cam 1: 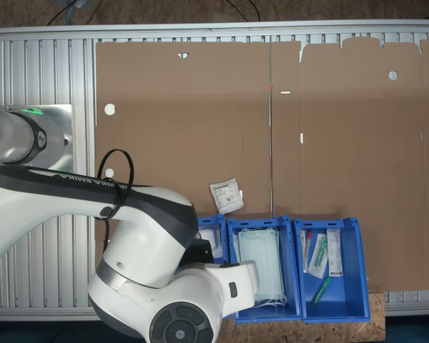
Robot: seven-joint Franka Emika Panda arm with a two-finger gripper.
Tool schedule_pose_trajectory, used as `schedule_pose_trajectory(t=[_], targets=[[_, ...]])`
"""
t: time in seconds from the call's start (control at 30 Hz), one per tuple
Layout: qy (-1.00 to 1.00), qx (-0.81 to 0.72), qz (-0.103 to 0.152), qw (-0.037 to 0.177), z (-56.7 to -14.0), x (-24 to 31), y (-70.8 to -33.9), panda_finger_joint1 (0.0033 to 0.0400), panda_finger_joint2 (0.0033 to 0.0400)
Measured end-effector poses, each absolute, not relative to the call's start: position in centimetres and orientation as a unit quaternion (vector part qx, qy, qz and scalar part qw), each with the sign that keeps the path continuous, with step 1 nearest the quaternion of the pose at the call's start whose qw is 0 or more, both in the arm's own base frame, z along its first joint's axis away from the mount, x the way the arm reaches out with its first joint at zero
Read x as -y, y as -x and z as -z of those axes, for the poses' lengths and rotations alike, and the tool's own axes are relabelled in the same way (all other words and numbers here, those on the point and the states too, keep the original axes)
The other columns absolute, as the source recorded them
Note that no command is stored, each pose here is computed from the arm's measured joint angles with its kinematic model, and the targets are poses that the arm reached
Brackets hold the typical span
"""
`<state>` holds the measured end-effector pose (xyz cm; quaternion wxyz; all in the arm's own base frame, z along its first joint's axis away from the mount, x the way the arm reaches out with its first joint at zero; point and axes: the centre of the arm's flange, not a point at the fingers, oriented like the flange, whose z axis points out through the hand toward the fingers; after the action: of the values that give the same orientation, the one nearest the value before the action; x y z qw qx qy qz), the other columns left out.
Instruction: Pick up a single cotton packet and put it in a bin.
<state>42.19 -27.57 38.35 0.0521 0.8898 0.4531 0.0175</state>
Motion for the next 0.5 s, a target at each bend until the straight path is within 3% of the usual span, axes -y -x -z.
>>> schedule_pose_trajectory(t=[0.5], targets=[[-0.889,-0.455,-0.018,0.052,-38.35,27.37,-42.31,0.0400,0.0400]])
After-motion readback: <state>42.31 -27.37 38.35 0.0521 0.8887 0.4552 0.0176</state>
